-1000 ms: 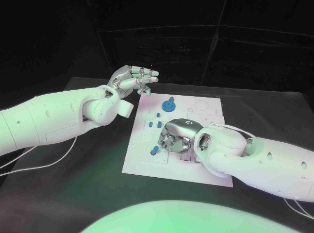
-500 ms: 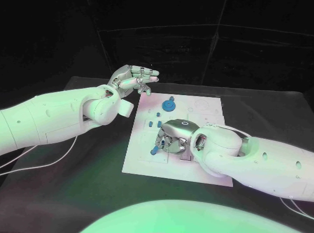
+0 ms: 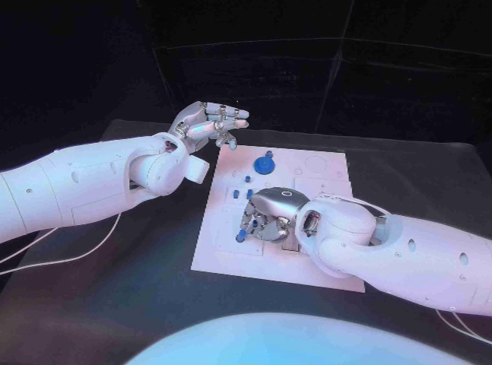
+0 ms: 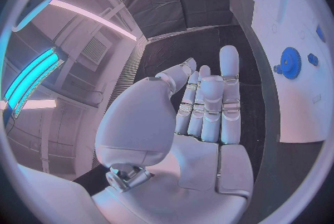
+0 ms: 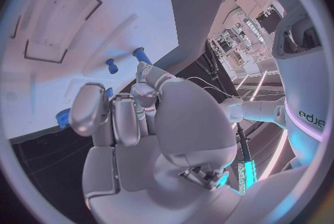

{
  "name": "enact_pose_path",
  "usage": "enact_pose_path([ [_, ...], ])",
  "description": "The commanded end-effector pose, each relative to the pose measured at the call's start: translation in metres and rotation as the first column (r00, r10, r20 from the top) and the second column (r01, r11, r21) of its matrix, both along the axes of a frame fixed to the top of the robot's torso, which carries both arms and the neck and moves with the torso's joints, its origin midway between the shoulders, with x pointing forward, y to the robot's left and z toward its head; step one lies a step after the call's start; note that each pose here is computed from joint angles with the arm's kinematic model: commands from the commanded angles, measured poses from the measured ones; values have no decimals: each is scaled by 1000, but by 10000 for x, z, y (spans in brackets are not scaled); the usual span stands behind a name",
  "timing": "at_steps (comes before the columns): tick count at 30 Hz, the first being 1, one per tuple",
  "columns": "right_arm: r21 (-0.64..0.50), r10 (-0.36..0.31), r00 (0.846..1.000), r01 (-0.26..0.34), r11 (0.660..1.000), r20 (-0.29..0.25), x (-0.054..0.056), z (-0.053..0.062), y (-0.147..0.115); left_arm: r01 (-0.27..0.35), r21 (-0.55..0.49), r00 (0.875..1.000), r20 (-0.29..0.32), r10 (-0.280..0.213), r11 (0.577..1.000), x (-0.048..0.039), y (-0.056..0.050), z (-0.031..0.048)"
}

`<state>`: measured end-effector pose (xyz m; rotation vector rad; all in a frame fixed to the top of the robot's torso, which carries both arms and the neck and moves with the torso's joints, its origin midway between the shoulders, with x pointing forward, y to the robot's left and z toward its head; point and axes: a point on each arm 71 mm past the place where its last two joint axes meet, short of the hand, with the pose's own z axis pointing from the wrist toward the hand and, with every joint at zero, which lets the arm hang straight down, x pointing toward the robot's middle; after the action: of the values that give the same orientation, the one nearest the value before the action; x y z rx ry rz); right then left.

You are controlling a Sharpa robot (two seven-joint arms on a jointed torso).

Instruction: Assemble the parts on the task board

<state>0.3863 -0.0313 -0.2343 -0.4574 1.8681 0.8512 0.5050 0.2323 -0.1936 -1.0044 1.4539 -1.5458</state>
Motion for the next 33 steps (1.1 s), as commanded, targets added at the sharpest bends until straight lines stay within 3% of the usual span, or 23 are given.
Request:
enact_pose_path([
  [1,7,12,1000,-12,1000,9,-7,14,16,12,-8,1000,2,-12,1000,0,-12,11],
  [21,20,9,1000,-10,1000,15,-11,22,34,12,-8,1000,1,-12,1000,1,-10,9],
  [33,76,-62,996,57,995,60,28,75,-144,11,-6,1000,0,-11,1000,3,2,8],
])
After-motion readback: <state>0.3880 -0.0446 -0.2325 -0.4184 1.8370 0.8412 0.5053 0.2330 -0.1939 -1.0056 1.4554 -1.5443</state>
